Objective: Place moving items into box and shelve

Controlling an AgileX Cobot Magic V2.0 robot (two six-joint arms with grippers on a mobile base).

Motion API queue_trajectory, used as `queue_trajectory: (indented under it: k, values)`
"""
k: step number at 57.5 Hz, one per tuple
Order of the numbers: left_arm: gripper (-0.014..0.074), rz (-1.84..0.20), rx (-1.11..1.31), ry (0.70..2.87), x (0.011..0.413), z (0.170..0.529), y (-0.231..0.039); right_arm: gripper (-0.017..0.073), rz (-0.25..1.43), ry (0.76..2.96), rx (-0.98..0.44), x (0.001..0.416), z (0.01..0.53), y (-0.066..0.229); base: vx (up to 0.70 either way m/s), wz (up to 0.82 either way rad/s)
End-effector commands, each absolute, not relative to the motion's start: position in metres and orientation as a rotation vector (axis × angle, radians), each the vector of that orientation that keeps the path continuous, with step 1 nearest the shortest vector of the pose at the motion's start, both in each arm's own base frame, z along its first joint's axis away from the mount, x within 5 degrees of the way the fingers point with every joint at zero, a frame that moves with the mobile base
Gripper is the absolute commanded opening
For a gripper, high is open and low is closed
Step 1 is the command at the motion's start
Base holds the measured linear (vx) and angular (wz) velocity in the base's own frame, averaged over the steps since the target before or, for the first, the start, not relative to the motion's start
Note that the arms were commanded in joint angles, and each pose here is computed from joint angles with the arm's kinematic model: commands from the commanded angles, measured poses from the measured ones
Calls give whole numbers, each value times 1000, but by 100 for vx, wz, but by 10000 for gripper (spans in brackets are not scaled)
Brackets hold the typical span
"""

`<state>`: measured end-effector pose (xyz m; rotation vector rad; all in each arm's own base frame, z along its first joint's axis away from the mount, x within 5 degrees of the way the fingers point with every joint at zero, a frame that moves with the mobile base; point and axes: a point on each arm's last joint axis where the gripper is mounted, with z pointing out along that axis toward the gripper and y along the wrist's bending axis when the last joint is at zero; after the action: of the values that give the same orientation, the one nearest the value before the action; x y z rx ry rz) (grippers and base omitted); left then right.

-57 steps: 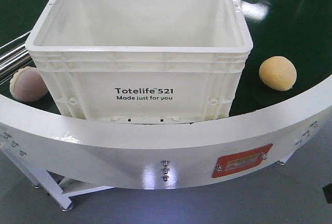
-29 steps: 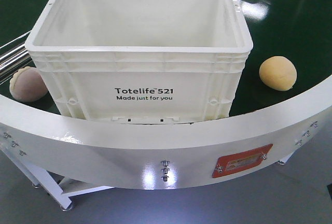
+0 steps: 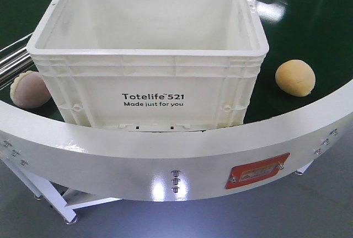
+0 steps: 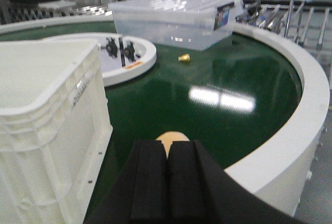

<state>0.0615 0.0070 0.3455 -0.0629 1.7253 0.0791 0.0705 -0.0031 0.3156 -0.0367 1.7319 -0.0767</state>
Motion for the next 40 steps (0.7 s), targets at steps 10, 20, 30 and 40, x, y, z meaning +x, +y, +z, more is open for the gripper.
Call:
queue_trajectory:
  k: [10, 20, 30, 40]
  values:
    - [-13, 88, -67, 1967, 99, 337, 9, -15, -96, 1928, -57, 116, 309, -3, 0, 0]
    - [-13, 90, -70, 2058, 111, 328, 10, -13, -95, 2065, -66, 142, 290, -3, 0, 0]
    - [-13, 90, -70, 2062, 112, 327, 10, 86, -92, 2151, -68, 162, 281, -3, 0, 0]
    - [-13, 90, -70, 2063, 112, 327, 10, 384, -93, 2200, -70, 189, 286, -2, 0, 0]
